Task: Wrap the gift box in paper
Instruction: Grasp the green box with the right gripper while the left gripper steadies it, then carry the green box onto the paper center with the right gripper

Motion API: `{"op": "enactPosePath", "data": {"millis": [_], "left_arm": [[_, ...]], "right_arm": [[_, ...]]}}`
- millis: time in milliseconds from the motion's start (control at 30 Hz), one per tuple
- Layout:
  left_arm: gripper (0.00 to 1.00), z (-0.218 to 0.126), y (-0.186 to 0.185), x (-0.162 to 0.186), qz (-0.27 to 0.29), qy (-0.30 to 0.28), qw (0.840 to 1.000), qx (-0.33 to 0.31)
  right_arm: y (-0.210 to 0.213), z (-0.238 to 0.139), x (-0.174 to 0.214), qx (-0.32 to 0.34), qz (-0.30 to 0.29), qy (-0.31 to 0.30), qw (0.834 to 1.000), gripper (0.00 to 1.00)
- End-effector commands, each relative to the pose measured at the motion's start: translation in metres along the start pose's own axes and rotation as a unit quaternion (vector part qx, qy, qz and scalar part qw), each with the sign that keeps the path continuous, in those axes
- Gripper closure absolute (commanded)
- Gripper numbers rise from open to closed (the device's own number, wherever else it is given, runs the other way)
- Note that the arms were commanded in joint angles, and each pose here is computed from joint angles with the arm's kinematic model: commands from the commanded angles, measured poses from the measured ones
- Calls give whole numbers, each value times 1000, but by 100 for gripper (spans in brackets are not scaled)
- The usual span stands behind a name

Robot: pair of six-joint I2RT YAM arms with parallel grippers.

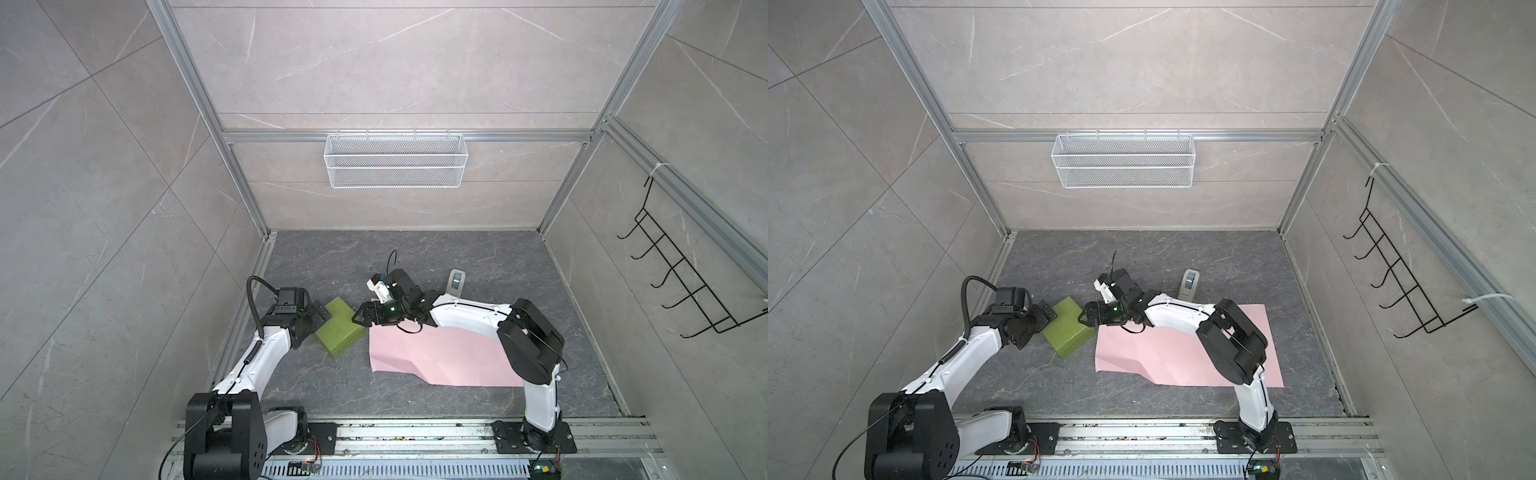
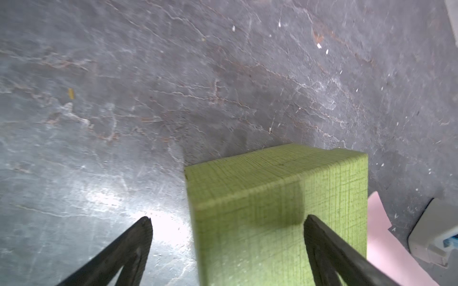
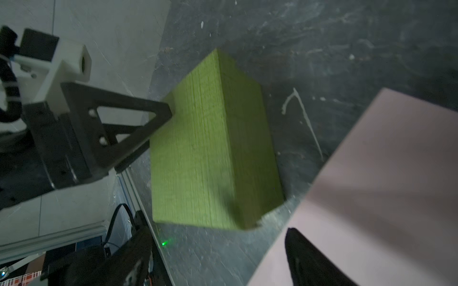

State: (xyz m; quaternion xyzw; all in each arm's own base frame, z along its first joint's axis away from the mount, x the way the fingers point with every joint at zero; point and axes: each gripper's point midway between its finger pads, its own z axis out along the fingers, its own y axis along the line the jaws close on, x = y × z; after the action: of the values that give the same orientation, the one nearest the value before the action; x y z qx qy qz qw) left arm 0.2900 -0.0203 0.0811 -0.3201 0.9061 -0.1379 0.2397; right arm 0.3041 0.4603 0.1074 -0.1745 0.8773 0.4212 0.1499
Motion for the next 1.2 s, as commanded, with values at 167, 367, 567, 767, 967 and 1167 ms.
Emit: {"op": "enactPosePath", "data": {"millis": [167,367,567,767,967,1167], "left_arm": [[3,9,-16,24,-36,34,995,91],[12,19,-10,28,-59,35,993,96],[17,14,-35,27,-59,54,984,160],[20,-16,-68,25,-46,72,970,230],[20,-52,-101,38,-10,85,961,262],[21,-65,-150,81,55,115,953,274]], "right_arm": [[-1,54,-3,-12,11,28,999,17],[13,66,11,-35,20,42,998,23],[45,60,5,-84,26,33,996,32],[84,35,-6,-128,17,17,992,36],[104,-3,-9,-137,8,-9,991,39],[83,-42,12,-82,10,-21,996,41]]}}
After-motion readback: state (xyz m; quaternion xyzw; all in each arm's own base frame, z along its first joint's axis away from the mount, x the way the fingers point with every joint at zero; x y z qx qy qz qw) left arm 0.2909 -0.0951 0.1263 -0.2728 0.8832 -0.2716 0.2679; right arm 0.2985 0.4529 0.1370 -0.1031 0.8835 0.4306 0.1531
